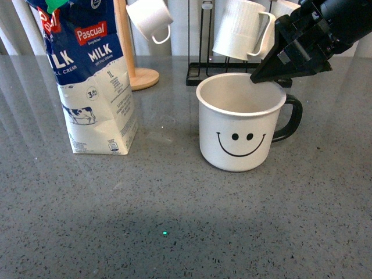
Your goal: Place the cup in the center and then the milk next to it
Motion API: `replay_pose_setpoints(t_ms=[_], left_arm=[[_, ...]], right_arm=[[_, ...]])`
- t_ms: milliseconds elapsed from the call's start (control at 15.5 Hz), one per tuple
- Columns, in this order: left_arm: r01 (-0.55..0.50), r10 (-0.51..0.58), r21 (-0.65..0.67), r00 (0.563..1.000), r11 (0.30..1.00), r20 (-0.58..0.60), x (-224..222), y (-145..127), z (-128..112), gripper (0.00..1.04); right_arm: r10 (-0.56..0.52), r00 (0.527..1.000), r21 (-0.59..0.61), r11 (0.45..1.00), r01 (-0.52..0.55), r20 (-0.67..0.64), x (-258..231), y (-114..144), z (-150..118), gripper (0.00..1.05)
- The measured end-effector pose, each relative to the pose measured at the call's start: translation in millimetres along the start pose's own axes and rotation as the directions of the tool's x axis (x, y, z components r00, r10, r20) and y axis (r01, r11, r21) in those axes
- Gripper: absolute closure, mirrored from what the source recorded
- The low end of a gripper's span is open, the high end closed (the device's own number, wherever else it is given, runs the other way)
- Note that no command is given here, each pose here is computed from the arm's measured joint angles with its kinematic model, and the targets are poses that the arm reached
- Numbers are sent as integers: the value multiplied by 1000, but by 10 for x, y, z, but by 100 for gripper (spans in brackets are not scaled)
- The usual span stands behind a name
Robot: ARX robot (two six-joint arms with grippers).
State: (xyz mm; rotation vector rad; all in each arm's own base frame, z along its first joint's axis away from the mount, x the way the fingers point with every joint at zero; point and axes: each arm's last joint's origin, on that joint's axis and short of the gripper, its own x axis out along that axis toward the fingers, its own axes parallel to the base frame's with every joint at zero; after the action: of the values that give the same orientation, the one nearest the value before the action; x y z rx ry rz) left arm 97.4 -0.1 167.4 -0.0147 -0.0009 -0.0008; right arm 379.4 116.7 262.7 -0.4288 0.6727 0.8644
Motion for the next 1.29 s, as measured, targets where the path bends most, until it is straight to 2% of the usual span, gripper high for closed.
replay_pose_setpoints(t_ms=[129,193,386,515,708,773,837,966,1030,1095,1159,1288], left_arm=[[0,0,0,1000,1000,0,0,0,0,7],[0,0,0,1000,1000,0,0,0,0,7],[0,0,0,1000,1000,0,0,0,0,7],[0,0,0,1000,1000,0,0,0,0,7],[0,0,0,1000,1000,0,0,0,0,7],[0,0,0,1000,1000,0,0,0,0,7],[0,0,0,1000,1000,0,0,0,0,7],[0,0,0,1000,1000,0,0,0,0,7],[0,0,0,1000,1000,0,0,0,0,7],[0,0,0,1000,1000,0,0,0,0,7],[0,0,0,1000,1000,0,0,0,0,7],[0,0,0,1000,1000,0,0,0,0,7]], right_arm=[[-9,1000,-7,1000,9,3,11,-4,-4,102],[-11,1000,-19,1000,11,5,22,-1,-14,98],[-18,1000,-27,999,18,5,25,-4,-16,76],[-32,998,-40,999,34,48,-28,-12,36,39],[-111,975,-2,994,114,193,-321,-38,209,8],[-177,947,50,984,169,267,-496,-41,253,5],[-270,899,133,962,238,345,-706,-27,241,7],[-425,778,308,900,308,463,-1094,113,42,7],[-471,723,374,875,308,506,-1240,244,-108,7],[-521,658,435,845,310,544,-1369,463,-300,7],[-553,612,478,824,304,565,-1450,662,-497,7],[-608,578,566,775,282,544,-1440,1095,-931,7]])
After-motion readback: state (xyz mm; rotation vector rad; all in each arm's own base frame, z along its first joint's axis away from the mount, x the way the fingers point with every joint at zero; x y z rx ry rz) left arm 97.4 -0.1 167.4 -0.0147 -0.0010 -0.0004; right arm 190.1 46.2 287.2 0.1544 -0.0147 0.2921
